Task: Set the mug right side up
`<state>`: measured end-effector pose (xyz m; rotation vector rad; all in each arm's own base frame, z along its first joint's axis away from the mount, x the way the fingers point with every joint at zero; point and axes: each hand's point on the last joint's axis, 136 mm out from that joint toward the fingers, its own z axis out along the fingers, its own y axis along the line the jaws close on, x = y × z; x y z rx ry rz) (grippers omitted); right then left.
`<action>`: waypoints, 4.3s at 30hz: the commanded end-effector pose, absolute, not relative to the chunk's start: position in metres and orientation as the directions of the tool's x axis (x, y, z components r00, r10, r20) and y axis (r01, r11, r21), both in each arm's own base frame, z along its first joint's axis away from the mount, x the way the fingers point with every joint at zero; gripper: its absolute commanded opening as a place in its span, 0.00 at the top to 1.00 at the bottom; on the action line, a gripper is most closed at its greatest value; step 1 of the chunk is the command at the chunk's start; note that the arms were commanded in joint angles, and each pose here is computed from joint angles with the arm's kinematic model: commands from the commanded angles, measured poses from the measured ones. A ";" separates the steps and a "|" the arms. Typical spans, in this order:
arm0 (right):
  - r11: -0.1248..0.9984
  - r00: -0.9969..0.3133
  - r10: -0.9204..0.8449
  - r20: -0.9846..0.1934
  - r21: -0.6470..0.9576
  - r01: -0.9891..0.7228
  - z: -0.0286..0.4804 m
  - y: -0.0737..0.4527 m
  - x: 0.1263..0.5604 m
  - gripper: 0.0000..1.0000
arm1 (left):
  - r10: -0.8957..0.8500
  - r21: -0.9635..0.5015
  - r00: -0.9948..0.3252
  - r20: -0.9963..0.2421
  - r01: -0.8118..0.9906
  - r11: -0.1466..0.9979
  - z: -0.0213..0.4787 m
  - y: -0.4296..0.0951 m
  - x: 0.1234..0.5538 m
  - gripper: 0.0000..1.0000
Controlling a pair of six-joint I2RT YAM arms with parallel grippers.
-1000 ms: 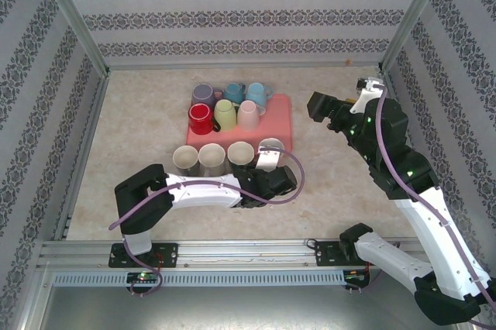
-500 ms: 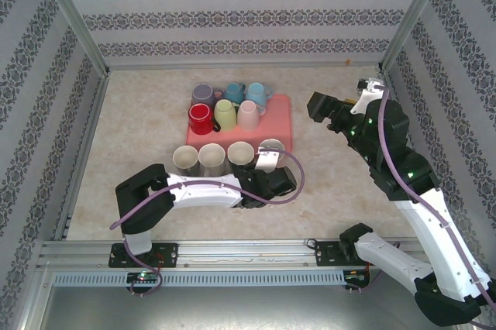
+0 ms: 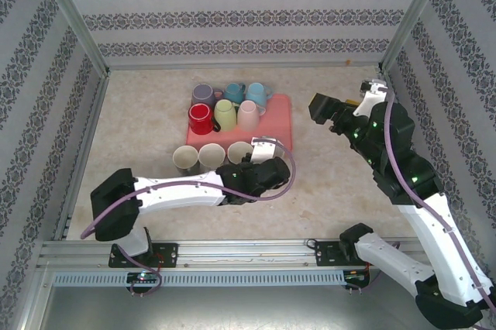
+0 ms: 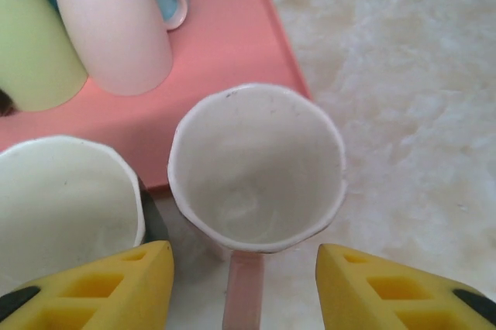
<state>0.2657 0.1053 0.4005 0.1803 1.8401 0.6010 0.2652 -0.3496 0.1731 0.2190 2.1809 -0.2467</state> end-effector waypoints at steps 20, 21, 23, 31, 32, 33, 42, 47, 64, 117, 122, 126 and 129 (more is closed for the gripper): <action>0.883 -0.645 0.025 -0.764 0.319 -0.344 0.357 0.171 0.282 0.15 | -0.027 -0.224 -0.793 -0.609 0.140 0.964 0.275 -0.188 0.277 0.40; 0.887 -0.653 -0.008 -0.758 0.296 -0.354 0.352 0.177 0.286 0.16 | -0.049 -0.240 -0.808 -0.588 0.116 0.964 0.274 -0.181 0.277 0.40; 0.900 -0.660 -0.041 -0.750 0.259 -0.350 0.345 0.182 0.295 0.16 | -0.095 -0.285 -0.835 -0.541 0.077 0.955 0.272 -0.170 0.275 0.41; 0.917 -0.778 -0.157 -0.608 0.202 -0.344 0.297 0.218 0.340 0.02 | -0.214 -0.372 -0.862 -0.459 -0.032 0.928 0.281 -0.136 0.261 0.41; 0.924 -0.766 -0.177 -0.618 0.164 -0.346 0.295 0.221 0.346 0.02 | -0.216 -0.372 -0.860 -0.462 -0.033 0.928 0.283 -0.134 0.259 0.41; 0.936 -0.747 -0.191 -0.637 0.112 -0.334 0.292 0.223 0.355 0.02 | -0.220 -0.375 -0.859 -0.462 -0.036 0.926 0.284 -0.133 0.257 0.41; 0.898 -0.761 -0.308 -0.571 0.091 -0.431 0.257 0.261 0.397 0.05 | -0.217 -0.374 -0.860 -0.462 -0.033 0.927 0.293 -0.127 0.243 0.41; 0.884 -0.777 -0.360 -0.516 0.080 -0.462 0.228 0.274 0.414 0.07 | -0.208 -0.376 -0.862 -0.462 -0.022 0.926 0.295 -0.125 0.236 0.41; 0.901 -0.841 -0.343 -0.418 0.107 -0.420 0.154 0.278 0.463 0.22 | -0.157 -0.339 -0.878 -0.453 0.007 0.941 0.281 -0.121 0.228 0.40; 0.849 -0.797 -0.508 -0.327 -0.036 -0.526 0.104 0.285 0.454 0.04 | -0.130 -0.319 -0.899 -0.419 0.011 0.948 0.259 -0.122 0.226 0.40; 0.854 -0.813 -0.499 -0.300 -0.014 -0.519 0.086 0.288 0.455 0.07 | -0.120 -0.314 -0.903 -0.413 0.018 0.949 0.256 -0.124 0.225 0.40; 0.858 -0.823 -0.498 -0.272 -0.019 -0.513 0.070 0.286 0.456 0.10 | -0.114 -0.310 -0.903 -0.415 0.023 0.951 0.256 -0.124 0.224 0.40; 0.863 -0.828 -0.493 -0.269 -0.030 -0.504 0.068 0.283 0.458 0.15 | -0.112 -0.305 -0.903 -0.415 0.022 0.952 0.255 -0.123 0.223 0.40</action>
